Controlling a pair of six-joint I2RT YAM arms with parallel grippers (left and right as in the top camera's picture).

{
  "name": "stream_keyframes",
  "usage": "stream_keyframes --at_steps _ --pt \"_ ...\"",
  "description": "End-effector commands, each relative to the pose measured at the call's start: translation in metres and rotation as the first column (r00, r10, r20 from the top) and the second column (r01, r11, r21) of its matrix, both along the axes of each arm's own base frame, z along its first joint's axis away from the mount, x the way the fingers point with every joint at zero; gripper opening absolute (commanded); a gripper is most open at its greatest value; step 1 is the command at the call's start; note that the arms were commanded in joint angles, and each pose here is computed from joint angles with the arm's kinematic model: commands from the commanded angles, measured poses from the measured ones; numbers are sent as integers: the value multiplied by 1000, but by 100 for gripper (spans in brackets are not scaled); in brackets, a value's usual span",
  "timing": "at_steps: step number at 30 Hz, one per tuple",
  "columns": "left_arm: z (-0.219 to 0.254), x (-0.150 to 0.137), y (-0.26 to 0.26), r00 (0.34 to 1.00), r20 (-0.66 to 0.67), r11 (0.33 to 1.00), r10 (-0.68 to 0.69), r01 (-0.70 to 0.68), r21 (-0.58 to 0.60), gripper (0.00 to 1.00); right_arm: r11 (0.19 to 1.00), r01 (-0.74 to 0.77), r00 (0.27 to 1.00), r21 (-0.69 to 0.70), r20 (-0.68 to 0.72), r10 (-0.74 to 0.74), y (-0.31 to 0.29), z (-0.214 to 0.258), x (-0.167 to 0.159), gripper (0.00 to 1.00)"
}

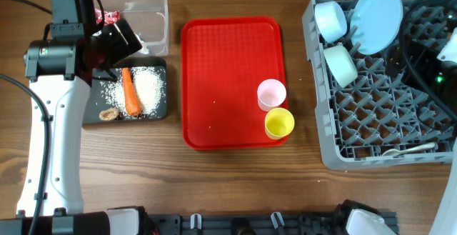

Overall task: Sort waste into correct bins and load items into the dishwasher rack
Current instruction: 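Reach the left gripper to the pink cup and grasp it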

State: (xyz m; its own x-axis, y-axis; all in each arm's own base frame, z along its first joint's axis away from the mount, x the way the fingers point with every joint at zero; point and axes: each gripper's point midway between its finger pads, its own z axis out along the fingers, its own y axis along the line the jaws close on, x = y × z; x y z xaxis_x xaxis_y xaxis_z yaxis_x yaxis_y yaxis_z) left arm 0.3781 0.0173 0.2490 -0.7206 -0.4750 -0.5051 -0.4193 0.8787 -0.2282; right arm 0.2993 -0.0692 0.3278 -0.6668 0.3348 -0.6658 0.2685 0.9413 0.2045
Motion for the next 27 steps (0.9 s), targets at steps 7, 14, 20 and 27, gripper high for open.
stream_keyframes --at_steps 7,14,20,27 --pt "-37 56 -192 861 150 796 -486 506 -331 98 1000 -7 1000 30 -19 7 1 -6 5 100" --pt "-139 22 -300 743 -41 716 -668 627 -308 95 999 -6 1000 34 -29 7 1 -8 4 100" --pt "-156 -1 -321 707 -103 707 -699 662 -250 81 999 -5 999 42 -53 8 2 -14 3 100" --pt "-186 -9 -312 723 -219 752 -655 652 -100 60 999 -5 998 47 -65 8 2 -16 3 100"
